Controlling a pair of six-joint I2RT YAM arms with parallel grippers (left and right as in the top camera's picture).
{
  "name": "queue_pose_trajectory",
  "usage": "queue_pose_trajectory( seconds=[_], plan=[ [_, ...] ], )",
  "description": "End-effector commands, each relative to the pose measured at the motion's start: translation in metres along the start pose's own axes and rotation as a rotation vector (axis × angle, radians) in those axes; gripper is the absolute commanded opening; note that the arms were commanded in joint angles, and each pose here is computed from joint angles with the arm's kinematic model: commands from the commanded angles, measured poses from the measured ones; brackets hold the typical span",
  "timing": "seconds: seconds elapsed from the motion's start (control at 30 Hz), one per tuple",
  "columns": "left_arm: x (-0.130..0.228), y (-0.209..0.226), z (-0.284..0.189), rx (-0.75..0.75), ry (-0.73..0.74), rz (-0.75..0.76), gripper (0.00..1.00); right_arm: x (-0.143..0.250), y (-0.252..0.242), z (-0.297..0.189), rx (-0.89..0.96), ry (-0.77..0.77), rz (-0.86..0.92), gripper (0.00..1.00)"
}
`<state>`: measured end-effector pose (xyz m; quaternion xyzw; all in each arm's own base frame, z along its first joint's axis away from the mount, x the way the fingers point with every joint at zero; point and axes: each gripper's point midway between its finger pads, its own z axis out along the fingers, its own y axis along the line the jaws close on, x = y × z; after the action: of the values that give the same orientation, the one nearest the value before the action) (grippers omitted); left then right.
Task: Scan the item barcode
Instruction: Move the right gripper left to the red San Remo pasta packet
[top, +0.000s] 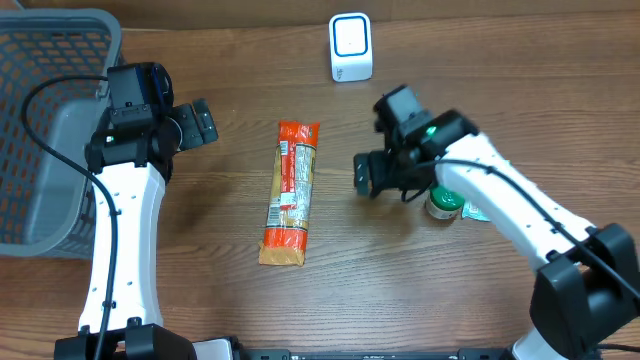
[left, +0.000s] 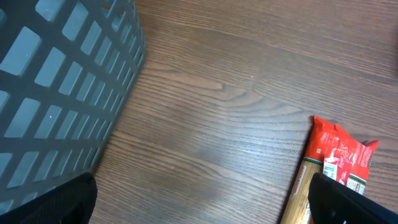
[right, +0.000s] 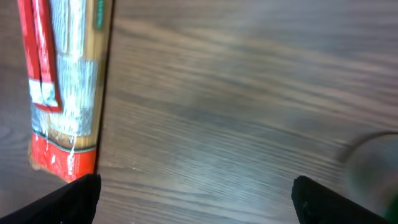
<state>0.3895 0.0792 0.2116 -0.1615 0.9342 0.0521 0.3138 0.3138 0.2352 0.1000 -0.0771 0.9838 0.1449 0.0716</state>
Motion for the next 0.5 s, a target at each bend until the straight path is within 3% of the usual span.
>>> queue_pose_trajectory(
  seconds=[0.0,0.07,0.23,0.3,0.37,0.43,0.47],
  plan=[
    [-0.004,0.001,0.001,-0.006,-0.007,0.016,1.0,0.015,0.018,0.014,-0.082,0.032,-0.011,1.0],
    [-0.004,0.001,0.001,-0.006,-0.007,0.016,1.0,0.016,0.019,0.021,-0.081,0.019,-0.024,0.98],
    [-0.004,0.001,0.001,-0.006,-0.007,0.016,1.0,0.007,-0.004,0.029,0.03,-0.048,-0.022,0.75],
    [-0.004,0.001,0.001,-0.006,-0.007,0.016,1.0,0.003,-0.012,0.03,0.06,-0.067,-0.015,0.54],
    [-0.004,0.001,0.001,-0.006,-0.007,0.016,1.0,-0.002,-0.006,0.03,0.026,-0.08,-0.016,0.18],
    [-0.004,0.001,0.001,-0.006,-0.007,0.016,1.0,-0.007,0.012,0.029,-0.067,-0.091,-0.022,0.05],
    [-0.004,0.001,0.0,-0.006,-0.007,0.015,1.0,-0.009,0.024,0.028,-0.122,-0.096,-0.015,0.04]
  ],
)
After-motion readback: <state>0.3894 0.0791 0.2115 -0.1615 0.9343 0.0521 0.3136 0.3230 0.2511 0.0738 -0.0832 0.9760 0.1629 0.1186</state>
